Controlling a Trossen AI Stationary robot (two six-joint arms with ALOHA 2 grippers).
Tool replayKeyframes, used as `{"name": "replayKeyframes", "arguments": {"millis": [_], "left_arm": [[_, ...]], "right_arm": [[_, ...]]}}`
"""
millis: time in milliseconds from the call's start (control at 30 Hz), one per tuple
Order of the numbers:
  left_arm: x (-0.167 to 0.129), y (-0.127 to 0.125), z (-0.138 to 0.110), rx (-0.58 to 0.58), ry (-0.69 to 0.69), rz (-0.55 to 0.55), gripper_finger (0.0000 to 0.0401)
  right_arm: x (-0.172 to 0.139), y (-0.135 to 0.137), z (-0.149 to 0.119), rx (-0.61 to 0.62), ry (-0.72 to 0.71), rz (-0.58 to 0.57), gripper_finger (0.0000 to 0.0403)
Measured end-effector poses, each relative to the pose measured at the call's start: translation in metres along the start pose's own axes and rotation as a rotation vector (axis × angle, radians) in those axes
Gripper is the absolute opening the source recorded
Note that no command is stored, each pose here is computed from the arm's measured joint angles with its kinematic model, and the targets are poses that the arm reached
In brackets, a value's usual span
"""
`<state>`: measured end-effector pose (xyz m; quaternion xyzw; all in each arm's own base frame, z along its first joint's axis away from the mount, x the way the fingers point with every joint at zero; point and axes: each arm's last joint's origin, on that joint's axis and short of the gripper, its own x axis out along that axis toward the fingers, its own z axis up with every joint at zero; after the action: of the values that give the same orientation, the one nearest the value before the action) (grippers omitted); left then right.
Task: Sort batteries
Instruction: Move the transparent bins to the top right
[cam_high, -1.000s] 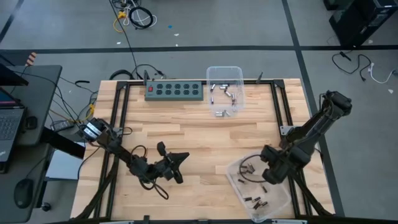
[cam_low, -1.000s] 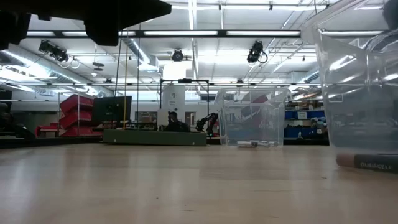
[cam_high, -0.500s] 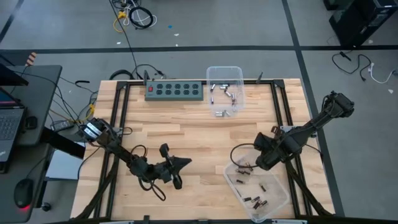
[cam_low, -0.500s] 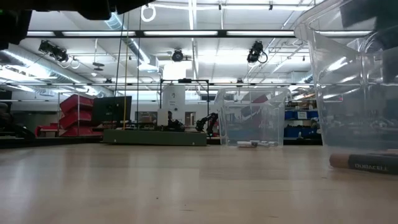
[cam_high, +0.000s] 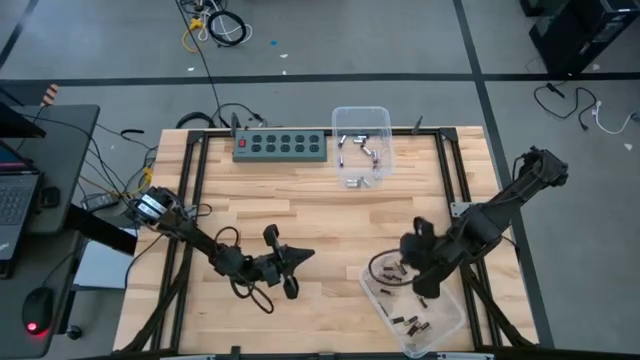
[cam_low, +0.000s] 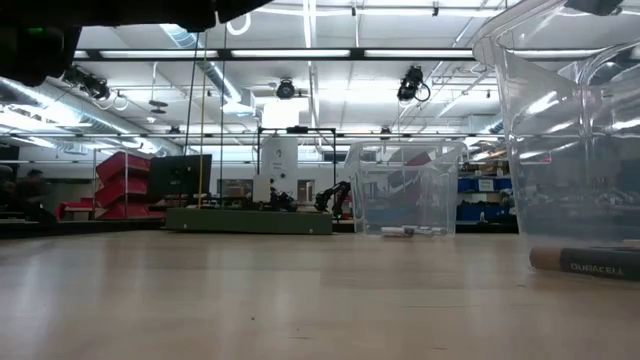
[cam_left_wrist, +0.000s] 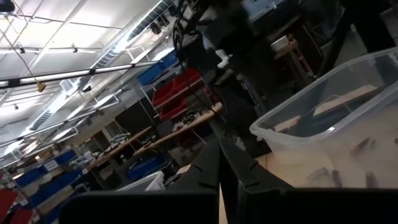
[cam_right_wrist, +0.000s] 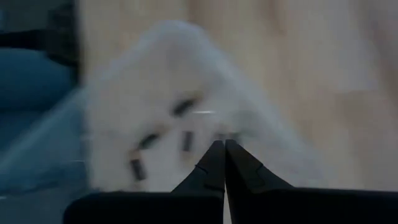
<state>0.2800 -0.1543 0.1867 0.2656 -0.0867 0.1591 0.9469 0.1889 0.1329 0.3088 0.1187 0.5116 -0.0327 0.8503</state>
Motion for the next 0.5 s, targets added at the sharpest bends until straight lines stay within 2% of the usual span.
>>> {"name": "replayKeyframes", "arguments": {"millis": [100, 300, 500], "left_arm": [[0.0, 0.0, 0.0, 0.002, 0.001, 0.002, 0.0], [0.002, 0.001, -0.003, 0.02, 0.017, 0.0, 0.0], [0.003, 0.001, -0.004, 0.021, 0.026, 0.005, 0.0]], "right_arm": [[0.013, 0.009, 0.002, -0.007, 0.03, 0.045, 0.0], [0.045, 0.016, 0.002, -0.019, 0.122, -0.044, 0.0], [0.065, 0.012, 0.008, -0.045, 0.134, -0.136, 0.0]]}}
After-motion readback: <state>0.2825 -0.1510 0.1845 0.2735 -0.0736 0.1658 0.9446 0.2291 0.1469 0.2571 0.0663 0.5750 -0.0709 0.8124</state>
